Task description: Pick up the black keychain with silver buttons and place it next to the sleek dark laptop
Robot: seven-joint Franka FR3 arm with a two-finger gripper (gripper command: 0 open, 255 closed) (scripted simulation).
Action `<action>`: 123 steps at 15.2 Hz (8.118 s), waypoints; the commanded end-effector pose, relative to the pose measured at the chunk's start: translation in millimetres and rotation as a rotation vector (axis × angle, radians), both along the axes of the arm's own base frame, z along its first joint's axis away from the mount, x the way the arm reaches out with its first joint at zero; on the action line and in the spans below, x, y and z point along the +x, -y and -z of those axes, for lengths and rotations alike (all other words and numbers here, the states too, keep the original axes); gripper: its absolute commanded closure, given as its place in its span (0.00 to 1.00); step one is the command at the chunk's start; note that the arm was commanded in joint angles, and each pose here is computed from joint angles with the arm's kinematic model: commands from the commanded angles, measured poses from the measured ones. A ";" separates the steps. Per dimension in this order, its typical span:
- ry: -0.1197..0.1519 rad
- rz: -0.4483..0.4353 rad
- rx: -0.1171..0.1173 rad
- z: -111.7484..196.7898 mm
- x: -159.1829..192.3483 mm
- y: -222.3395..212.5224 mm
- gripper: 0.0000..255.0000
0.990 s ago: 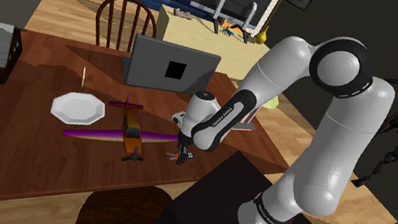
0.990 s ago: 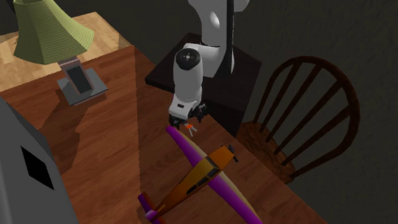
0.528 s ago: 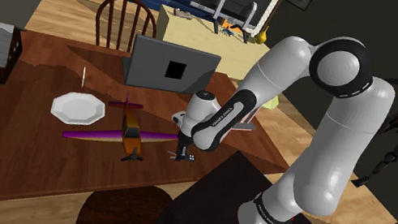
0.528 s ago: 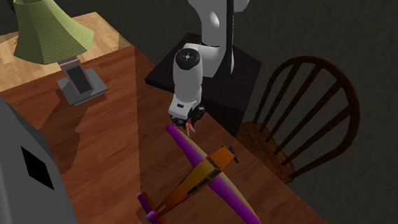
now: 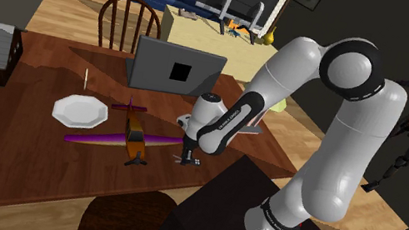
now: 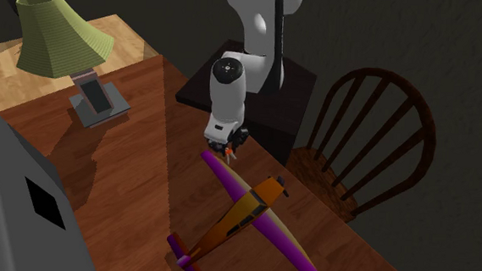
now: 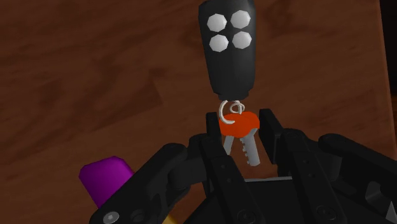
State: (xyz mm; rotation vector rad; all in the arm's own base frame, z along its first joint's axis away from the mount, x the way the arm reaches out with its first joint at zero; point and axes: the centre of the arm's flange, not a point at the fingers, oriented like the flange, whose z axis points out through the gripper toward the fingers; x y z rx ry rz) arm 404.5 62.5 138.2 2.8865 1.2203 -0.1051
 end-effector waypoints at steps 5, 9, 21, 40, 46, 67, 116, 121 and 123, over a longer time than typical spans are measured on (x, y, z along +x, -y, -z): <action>-0.002 -0.001 0.000 -28.5 -0.4 0.1 1.00; -0.002 -0.001 0.000 -49.6 -0.4 0.1 1.00; -0.002 -0.001 0.000 -113.0 -0.4 0.1 1.00; -0.002 -0.001 0.000 -213.3 -0.4 0.1 1.00; -0.002 -0.001 0.000 -245.0 -0.4 0.1 1.00; -0.002 -0.001 0.000 -355.8 -0.4 0.1 1.00; -0.002 -0.001 0.000 -272.3 322.6 28.2 1.00; -0.002 -0.001 0.000 -245.9 322.6 28.2 1.00; -0.002 -0.001 0.000 -235.3 322.6 28.2 1.00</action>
